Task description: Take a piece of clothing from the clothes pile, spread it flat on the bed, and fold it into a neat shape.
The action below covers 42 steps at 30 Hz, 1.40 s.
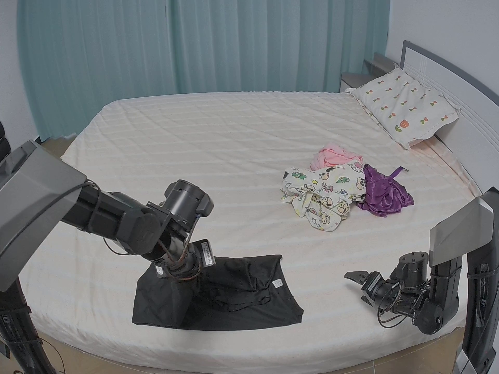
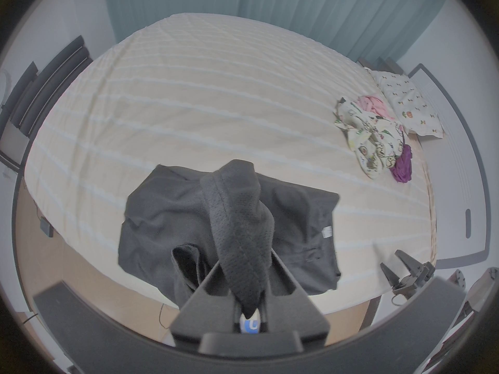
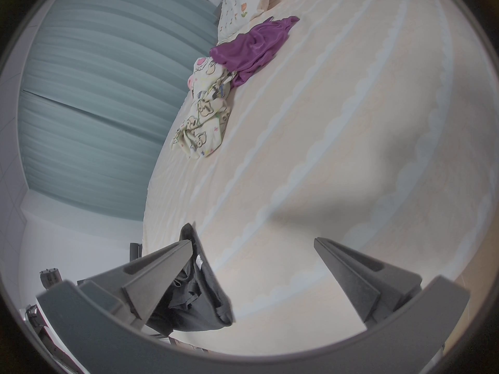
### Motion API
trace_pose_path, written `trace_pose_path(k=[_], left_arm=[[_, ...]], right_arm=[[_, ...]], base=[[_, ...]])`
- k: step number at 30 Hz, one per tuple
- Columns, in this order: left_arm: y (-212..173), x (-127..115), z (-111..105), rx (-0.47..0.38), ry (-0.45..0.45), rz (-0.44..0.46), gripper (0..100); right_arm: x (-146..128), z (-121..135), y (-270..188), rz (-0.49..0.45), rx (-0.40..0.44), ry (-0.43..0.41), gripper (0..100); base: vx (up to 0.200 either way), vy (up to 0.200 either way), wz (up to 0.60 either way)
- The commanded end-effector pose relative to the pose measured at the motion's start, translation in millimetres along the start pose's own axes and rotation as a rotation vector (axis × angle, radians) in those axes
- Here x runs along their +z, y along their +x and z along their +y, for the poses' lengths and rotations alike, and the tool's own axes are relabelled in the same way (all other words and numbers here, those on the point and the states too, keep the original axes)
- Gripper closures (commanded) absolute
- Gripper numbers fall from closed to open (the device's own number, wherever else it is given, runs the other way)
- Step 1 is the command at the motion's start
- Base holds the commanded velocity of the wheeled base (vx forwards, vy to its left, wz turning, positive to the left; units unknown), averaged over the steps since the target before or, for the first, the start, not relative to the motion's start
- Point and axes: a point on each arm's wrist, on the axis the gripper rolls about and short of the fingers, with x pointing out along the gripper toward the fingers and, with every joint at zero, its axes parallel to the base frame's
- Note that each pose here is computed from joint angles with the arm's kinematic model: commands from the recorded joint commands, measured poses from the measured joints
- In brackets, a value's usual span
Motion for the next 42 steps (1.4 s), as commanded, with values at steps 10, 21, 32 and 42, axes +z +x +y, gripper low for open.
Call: trace_pose_path(k=[10, 21, 32, 42], left_arm=[[35.3, -10.9, -43.1, -0.026, -0.002, 0.032, 100], [42.9, -8.8, -52.0, -0.039, -0.041, 0.024, 100], [35.3, -0.4, -57.4, -0.091, -0.151, 0.000, 0], [-6.1, 13.8, -19.0, -0.183, -0.290, 0.040, 0]], right_arm=[[-0.5, 0.9, 0.0, -0.002, 0.009, -0.007, 0], [-0.9, 1.1, 0.0, -0.001, 0.010, -0.008, 0], [-1.5, 0.7, 0.0, 0.001, 0.007, -0.009, 0], [-2.6, -0.3, 0.3, 0.005, 0.002, -0.011, 0]], base=[[0.000, -0.120, 0.00], [0.000, 0.000, 0.00], [0.000, 0.000, 0.00], [-0.060, 0.000, 0.00]])
